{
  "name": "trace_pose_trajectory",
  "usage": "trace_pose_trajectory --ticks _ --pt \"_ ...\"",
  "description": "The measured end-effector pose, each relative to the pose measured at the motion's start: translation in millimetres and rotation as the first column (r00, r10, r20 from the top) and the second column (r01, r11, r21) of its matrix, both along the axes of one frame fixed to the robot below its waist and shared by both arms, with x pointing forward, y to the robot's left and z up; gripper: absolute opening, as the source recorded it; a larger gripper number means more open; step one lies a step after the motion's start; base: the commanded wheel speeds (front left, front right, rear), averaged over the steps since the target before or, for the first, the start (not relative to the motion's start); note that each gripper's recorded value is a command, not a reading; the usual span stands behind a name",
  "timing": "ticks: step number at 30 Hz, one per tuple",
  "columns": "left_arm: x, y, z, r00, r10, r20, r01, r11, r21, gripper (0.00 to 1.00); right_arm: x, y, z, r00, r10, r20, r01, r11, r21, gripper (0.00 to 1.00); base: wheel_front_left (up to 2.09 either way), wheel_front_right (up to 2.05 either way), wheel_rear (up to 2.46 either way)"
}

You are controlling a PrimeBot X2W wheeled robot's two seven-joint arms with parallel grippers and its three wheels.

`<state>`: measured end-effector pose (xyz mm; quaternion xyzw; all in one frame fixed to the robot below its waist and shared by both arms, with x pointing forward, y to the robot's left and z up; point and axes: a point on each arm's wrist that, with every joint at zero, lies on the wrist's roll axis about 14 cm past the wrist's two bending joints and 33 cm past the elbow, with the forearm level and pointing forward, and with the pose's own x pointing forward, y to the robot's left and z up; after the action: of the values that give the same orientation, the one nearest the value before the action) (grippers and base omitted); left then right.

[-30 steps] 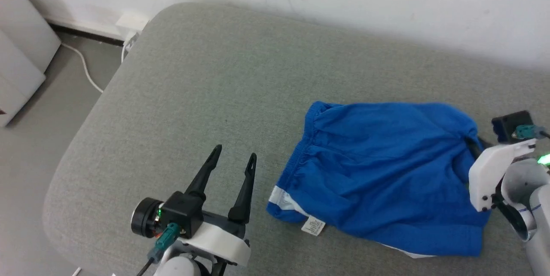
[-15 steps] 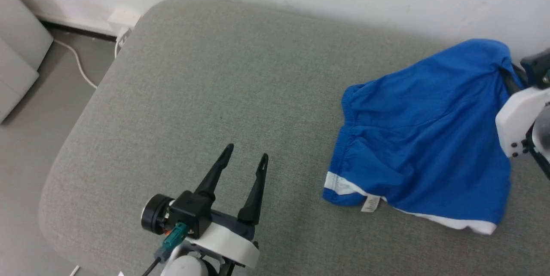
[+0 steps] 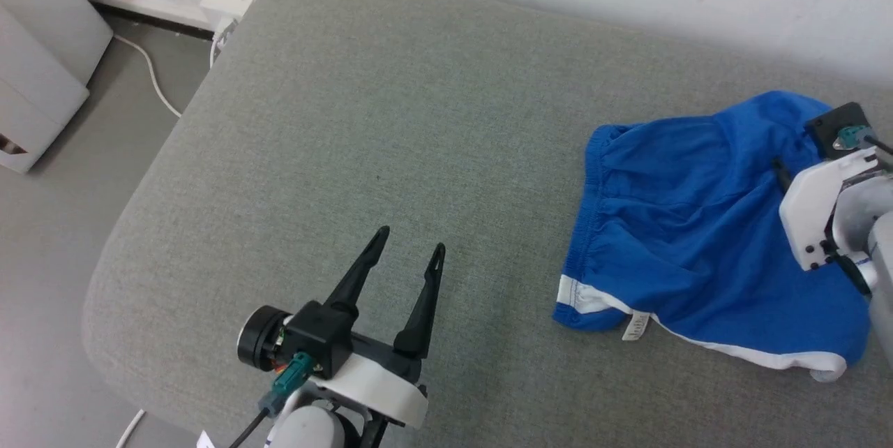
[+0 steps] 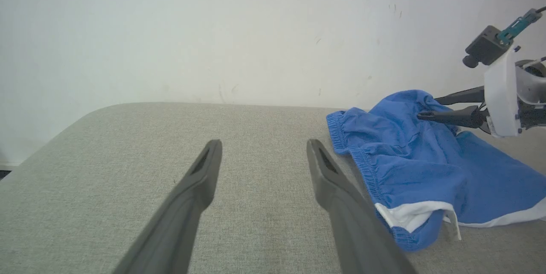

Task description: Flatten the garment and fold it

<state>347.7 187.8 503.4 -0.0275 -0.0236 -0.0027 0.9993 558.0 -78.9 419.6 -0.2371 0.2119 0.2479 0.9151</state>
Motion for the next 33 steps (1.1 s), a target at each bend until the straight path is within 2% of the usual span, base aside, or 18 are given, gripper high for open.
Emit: trace_pose_trajectory --ticks 7,13,19,25,30,33 --pt "2.1 -5.6 10.2 0.999 -0.022 0.037 0.022 1.0 -0.005 1.0 -19.3 5.6 7.9 1.0 -0.002 -0.025 0.003 0.998 0.066 1.0 0.0 0.0 0.0" --pt "5.7 -13.6 20.7 0.996 -0.05 0.077 0.052 0.999 -0.016 1.0 -20.8 -11.0 62.5 0.992 -0.052 0.118 0.025 0.975 0.222 1.0 0.0 0.0 0.0" --pt "9.9 -23.2 29.8 0.991 -0.079 0.112 0.085 0.995 -0.049 1.0 -42.9 -47.7 105.7 0.955 -0.167 0.246 0.058 0.916 0.396 1.0 0.0 0.0 0.0" --pt "14.1 -40.4 22.0 0.988 -0.127 0.093 0.136 0.986 -0.094 1.0 -90.9 -91.5 114.0 0.896 -0.319 0.309 0.117 0.841 0.528 1.0 0.0 0.0 0.0" --pt "17.9 -57.1 4.0 0.983 -0.18 0.037 0.183 0.979 -0.095 1.0 -136.0 -111.0 99.9 0.851 -0.453 0.265 0.208 0.754 0.623 1.0 0.0 0.0 0.0" --pt "19.0 -66.6 -8.7 0.978 -0.211 -0.003 0.209 0.973 -0.097 1.0 -161.7 -114.1 79.9 0.84 -0.506 0.196 0.283 0.717 0.637 1.0 0.0 0.0 0.0"
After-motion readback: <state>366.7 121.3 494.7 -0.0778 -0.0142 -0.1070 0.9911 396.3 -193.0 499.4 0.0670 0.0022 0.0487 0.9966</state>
